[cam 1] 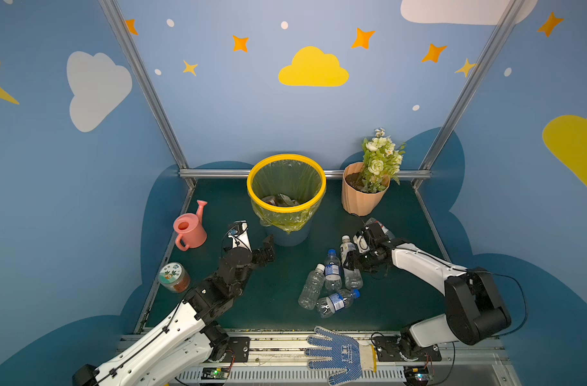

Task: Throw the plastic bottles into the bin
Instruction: 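Close the right gripper around the tall white-labelled bottle and lift it, then carry the tall bottle over the bin and open the right gripper, then reach the left gripper to the clear white-capped bottle while the right withdraws, then grasp the clear white-capped bottle with the left gripper and lift it, then carry the white-capped bottle over the bin and open the left gripper, then grasp the blue-capped water bottle with the right gripper while the left withdraws, then lift the blue-capped bottle with the right gripper toward the bin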

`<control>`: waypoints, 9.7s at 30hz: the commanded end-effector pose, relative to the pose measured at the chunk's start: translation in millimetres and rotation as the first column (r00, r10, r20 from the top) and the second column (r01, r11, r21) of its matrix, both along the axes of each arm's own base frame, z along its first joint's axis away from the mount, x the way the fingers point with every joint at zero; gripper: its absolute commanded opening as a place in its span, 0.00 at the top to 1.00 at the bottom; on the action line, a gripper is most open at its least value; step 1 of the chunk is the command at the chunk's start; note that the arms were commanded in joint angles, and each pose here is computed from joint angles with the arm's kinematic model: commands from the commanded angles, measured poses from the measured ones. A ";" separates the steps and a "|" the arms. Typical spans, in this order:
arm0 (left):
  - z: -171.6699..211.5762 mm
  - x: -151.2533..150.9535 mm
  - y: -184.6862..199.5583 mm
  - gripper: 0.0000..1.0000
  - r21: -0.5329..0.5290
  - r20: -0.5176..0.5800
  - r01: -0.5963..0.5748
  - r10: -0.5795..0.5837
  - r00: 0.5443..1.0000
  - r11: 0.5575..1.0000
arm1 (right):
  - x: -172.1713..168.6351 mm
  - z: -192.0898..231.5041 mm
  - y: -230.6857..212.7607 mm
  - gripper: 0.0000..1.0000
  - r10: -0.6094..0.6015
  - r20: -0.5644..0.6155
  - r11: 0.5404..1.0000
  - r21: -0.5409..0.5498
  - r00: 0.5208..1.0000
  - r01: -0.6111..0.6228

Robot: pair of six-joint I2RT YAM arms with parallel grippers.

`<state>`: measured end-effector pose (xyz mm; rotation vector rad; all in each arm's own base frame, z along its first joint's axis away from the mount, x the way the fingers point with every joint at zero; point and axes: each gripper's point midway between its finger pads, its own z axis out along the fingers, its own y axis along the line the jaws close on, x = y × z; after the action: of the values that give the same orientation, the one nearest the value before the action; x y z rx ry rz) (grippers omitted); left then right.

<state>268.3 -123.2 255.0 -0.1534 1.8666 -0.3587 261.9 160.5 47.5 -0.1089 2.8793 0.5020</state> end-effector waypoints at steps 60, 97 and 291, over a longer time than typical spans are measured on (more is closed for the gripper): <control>-114.5 5.9 50.3 0.00 0.041 -0.345 -0.238 0.238 0.908 0.970 | 148.7 414.8 174.8 0.09 -0.038 0.796 0.740 0.428 0.604 -0.518; -135.0 -47.7 -132.3 0.00 0.245 -0.601 0.515 -0.288 0.745 0.822 | 43.7 122.3 -71.2 0.03 -0.417 0.506 0.906 0.298 0.755 0.300; -69.2 -22.3 57.2 0.00 -0.095 -0.115 -0.140 0.129 0.985 0.986 | 42.1 151.3 63.6 0.57 0.026 0.423 0.930 0.322 0.906 -0.177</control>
<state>247.2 -73.3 193.6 -0.3454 1.9180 -0.3999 290.6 234.4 164.3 -0.3082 2.4810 0.9143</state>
